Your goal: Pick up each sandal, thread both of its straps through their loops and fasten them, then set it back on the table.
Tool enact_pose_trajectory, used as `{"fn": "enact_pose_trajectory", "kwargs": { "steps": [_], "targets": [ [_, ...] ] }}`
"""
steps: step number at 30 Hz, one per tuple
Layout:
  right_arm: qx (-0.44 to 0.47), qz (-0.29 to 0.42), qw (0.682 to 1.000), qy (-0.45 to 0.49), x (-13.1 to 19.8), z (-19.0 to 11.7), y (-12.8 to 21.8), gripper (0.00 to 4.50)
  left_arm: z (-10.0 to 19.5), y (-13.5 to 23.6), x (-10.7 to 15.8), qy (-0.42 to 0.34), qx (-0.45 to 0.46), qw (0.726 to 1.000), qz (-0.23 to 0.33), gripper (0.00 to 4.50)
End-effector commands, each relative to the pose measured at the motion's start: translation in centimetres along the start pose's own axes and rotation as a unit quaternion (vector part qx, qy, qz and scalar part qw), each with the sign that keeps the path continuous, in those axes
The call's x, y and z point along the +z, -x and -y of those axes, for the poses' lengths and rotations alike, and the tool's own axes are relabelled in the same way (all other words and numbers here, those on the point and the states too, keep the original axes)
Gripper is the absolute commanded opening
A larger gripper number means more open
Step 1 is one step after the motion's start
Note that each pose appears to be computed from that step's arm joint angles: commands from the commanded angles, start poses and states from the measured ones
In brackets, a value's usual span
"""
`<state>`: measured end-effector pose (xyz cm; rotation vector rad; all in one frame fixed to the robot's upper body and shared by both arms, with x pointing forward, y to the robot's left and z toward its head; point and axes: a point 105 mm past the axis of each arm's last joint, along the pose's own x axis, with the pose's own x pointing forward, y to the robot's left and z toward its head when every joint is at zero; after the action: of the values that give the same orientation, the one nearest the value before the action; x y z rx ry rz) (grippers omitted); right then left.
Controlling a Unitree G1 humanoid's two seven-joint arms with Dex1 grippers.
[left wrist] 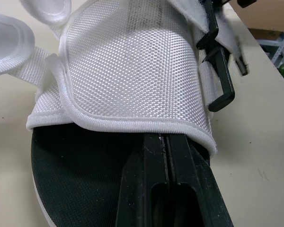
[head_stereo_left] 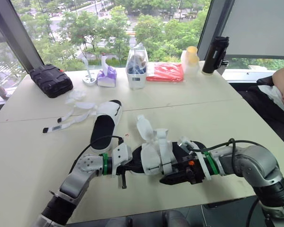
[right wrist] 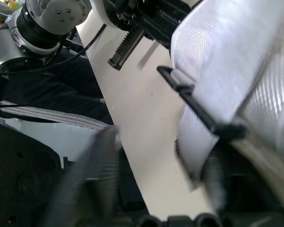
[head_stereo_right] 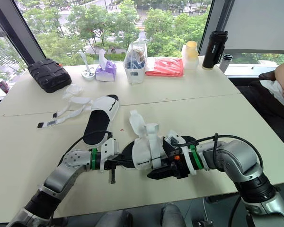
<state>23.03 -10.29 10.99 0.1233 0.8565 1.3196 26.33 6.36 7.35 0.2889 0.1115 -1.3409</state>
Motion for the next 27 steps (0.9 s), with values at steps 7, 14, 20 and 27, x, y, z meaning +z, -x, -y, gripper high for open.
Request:
{"fn": "enact_pose_trajectory", "kwargs": {
  "steps": [7, 14, 20, 27],
  "targets": [
    [0.024, -0.042, 0.999, 0.008, -1.5, -1.5, 0.1, 0.06, 1.0, -0.3, -2.0, 0.027, -0.01, 0.999, -0.037, 0.0],
    [0.048, -0.112, 0.993, -0.003, -5.2, -3.2, 1.2, 0.06, 1.0, -0.4, -2.1, 0.028, -0.01, 0.999, -0.037, 0.0],
    [0.056, -0.125, 0.99, 0.02, -5.2, -4.0, 2.3, 0.06, 1.0, -0.3, -2.3, 0.031, -0.007, 0.999, -0.039, 0.0],
    [0.072, -0.145, 0.986, 0.04, -5.7, -4.9, 2.3, 0.06, 1.1, -0.3, -2.3, 0.032, -0.009, 0.999, -0.038, 0.0]
  ]
}}
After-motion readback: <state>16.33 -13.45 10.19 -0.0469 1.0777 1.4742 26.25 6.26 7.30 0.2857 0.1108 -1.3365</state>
